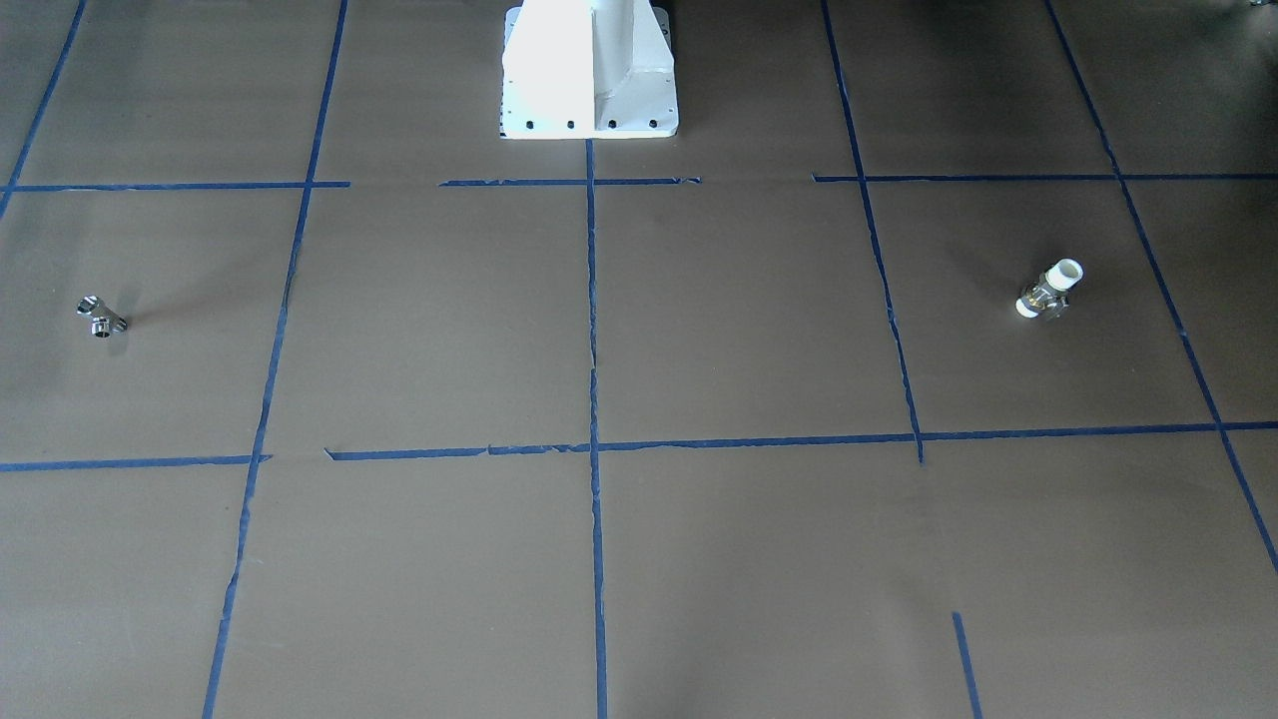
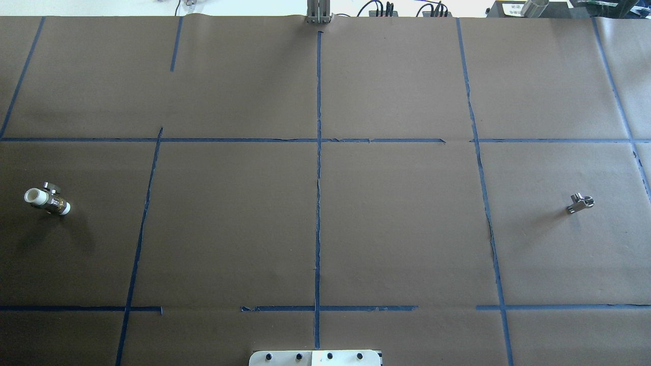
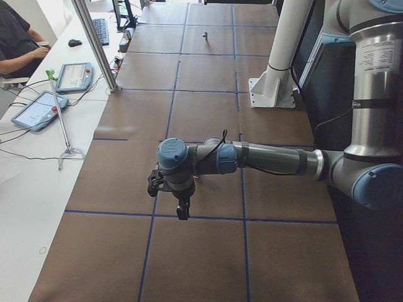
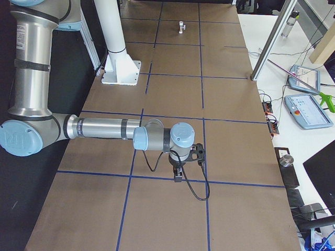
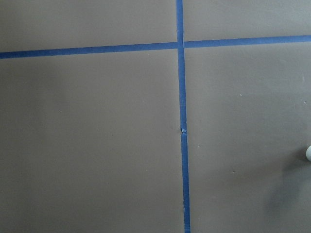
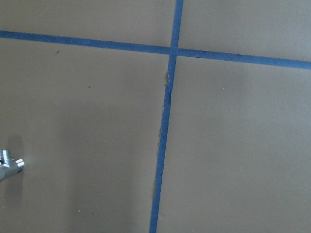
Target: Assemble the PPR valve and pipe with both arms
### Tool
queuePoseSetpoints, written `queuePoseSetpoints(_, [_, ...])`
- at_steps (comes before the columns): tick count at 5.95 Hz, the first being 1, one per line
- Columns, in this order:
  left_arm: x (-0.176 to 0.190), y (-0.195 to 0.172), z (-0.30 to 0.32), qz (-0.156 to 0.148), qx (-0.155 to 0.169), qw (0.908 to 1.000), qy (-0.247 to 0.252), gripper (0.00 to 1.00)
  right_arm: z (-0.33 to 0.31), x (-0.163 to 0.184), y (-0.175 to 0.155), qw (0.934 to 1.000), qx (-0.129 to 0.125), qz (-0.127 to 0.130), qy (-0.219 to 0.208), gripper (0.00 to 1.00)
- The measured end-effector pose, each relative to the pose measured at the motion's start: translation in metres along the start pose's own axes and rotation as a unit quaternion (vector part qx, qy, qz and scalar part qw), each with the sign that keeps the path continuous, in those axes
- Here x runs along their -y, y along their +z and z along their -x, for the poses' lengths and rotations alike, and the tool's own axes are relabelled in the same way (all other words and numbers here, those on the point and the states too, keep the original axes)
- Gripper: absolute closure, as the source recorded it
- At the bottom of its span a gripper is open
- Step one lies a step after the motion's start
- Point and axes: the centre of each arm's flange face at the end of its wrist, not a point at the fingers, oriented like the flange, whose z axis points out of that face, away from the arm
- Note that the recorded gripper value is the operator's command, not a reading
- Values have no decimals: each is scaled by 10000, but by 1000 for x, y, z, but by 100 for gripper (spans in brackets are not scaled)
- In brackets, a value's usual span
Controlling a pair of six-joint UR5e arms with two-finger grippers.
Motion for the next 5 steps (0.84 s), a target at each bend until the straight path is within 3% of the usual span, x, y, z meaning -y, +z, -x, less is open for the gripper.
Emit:
queuePoseSetpoints(3, [-1,-2,-4,-25,16,10000,38,0,-1,-1,0,10000,14,-79,29,0])
queuePoseSetpoints(5, [-2,-1,-4,-87,8,9999,119,0,-3,-10,4,9994,16,-269,-203,0])
